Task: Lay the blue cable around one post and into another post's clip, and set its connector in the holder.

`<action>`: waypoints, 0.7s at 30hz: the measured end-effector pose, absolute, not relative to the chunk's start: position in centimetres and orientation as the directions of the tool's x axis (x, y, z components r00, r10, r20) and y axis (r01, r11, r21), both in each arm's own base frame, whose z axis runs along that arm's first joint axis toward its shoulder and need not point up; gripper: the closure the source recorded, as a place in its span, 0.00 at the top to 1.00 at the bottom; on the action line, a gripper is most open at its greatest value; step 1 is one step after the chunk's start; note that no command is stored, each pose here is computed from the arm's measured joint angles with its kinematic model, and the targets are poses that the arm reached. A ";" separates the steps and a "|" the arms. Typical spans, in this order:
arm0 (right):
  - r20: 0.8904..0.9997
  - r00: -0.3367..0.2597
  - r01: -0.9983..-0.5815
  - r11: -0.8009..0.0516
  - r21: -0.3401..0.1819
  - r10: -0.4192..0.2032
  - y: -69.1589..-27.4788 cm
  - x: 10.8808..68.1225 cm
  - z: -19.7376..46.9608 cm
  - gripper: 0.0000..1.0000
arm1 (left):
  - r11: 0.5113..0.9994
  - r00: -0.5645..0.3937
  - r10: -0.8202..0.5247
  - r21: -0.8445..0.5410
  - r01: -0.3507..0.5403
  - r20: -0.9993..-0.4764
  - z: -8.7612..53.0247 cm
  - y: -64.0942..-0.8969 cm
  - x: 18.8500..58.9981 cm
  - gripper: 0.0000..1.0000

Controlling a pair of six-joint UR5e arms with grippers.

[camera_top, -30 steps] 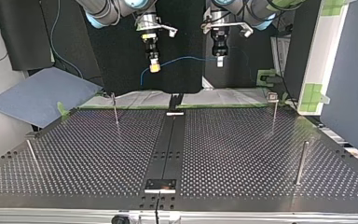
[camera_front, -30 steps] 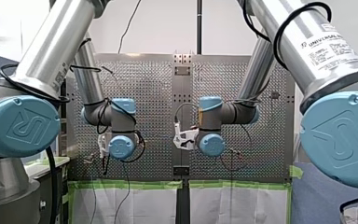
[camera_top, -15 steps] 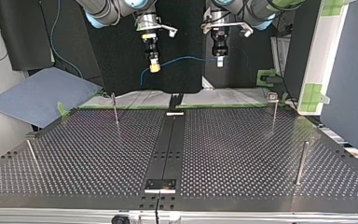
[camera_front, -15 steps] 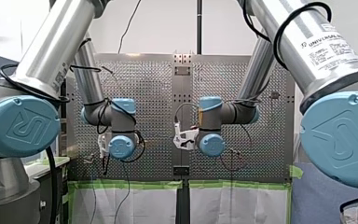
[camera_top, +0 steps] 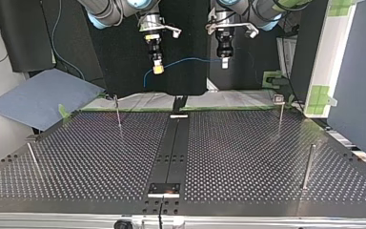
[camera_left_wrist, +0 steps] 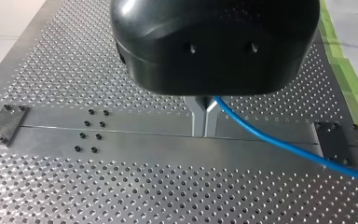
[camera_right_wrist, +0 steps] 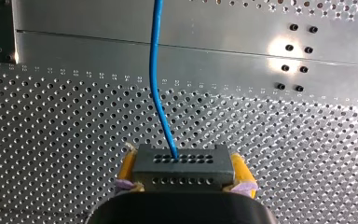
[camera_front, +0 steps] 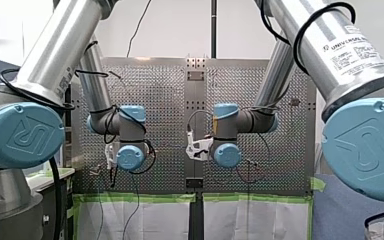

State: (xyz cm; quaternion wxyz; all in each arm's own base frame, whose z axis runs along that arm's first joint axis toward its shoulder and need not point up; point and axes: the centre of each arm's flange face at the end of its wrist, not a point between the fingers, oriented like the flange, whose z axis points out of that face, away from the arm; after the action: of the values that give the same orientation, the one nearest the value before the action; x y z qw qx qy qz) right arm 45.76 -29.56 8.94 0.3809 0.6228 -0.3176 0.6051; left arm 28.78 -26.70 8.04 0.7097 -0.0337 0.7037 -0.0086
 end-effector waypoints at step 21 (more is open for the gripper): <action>0.996 0.066 -0.857 -0.508 0.090 0.065 -29.6 45.8 8.9 0.00 | 0.998 0.010 -0.060 -0.060 -0.035 -0.998 8.0 -26.7 28.8 0.24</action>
State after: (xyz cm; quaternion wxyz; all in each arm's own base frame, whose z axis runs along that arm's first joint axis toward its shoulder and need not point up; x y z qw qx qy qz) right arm 45.76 -29.55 8.94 0.3809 0.6228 -0.3175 0.6051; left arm 28.78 -26.70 8.04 0.7097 -0.0337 0.7037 -0.0087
